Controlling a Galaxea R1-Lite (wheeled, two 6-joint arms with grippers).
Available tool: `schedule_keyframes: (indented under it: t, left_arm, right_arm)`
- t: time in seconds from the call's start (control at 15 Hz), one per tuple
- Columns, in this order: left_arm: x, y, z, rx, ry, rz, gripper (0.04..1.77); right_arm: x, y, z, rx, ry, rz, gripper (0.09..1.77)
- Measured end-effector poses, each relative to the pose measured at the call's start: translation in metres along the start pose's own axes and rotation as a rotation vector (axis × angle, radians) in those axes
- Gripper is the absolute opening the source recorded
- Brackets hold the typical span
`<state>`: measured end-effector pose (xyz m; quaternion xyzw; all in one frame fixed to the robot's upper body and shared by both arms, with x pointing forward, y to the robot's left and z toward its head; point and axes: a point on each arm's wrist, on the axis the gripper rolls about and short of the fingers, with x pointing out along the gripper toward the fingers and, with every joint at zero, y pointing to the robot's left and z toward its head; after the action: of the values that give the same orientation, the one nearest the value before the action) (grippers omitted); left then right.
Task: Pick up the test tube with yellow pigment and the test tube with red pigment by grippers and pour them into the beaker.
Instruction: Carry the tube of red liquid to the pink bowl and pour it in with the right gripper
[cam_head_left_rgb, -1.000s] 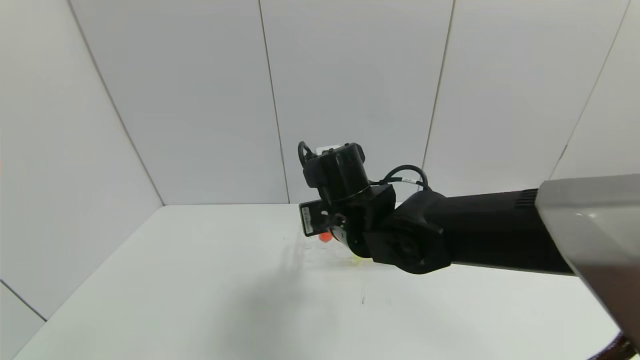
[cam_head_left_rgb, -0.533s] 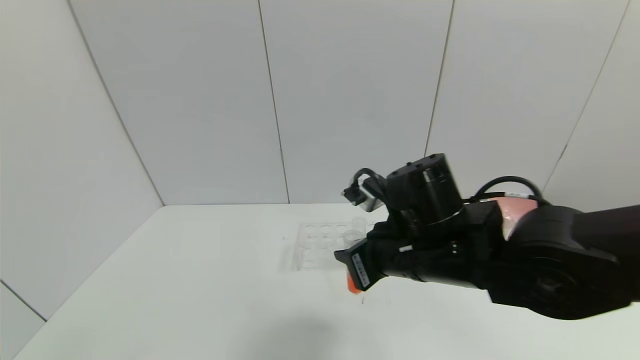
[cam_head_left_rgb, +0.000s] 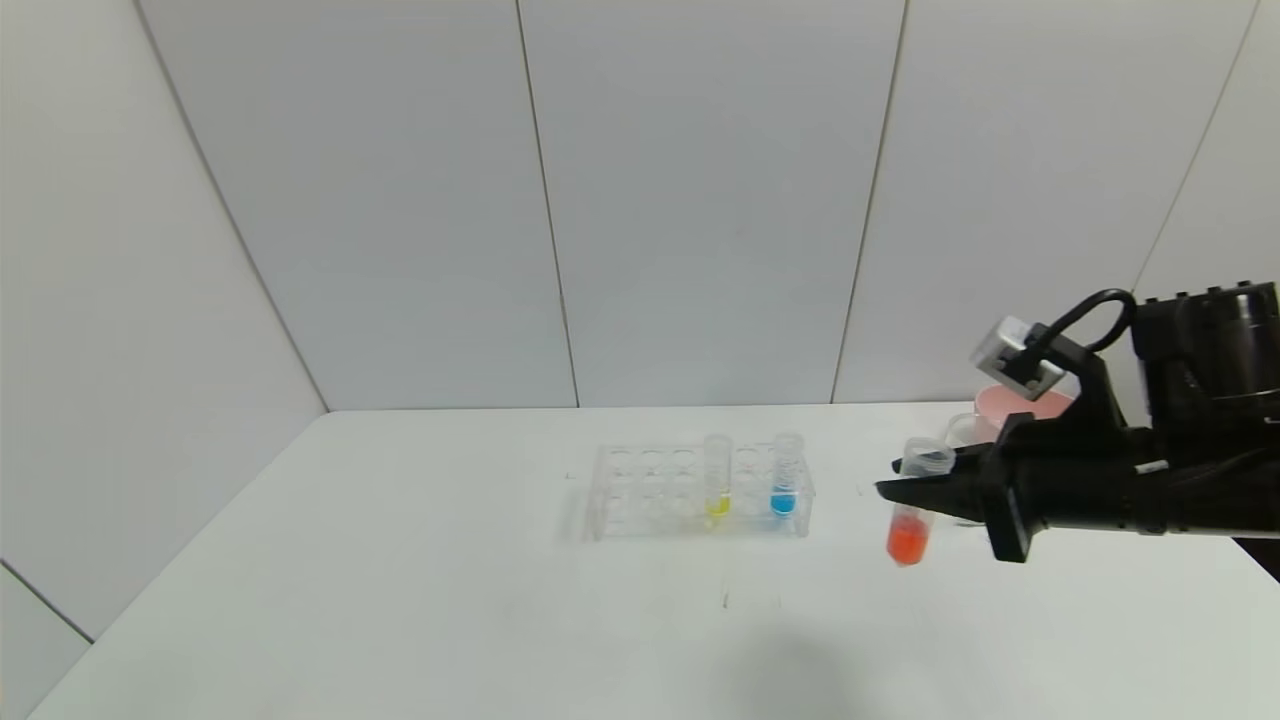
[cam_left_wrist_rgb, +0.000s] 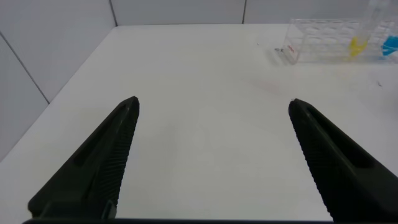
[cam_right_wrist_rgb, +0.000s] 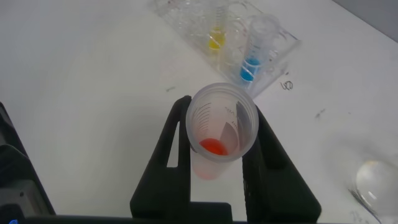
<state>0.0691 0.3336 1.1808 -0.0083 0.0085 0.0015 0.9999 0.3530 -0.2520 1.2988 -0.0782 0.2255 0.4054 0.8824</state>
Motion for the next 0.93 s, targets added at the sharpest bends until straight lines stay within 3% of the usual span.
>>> schedule_keyframes:
  t: [0.6,0.93]
  left_arm:
    - [0.0,0.0,0.0,0.0,0.0,0.0,1.72]
    - [0.0,0.0,0.0,0.0,0.0,0.0,1.72]
  right_arm:
    - [-0.047,-0.075,-0.036,-0.182,0.078,-0.222,0.53]
    - [-0.057,-0.119,-0.029,-0.197,0.178,-0.297,0.53]
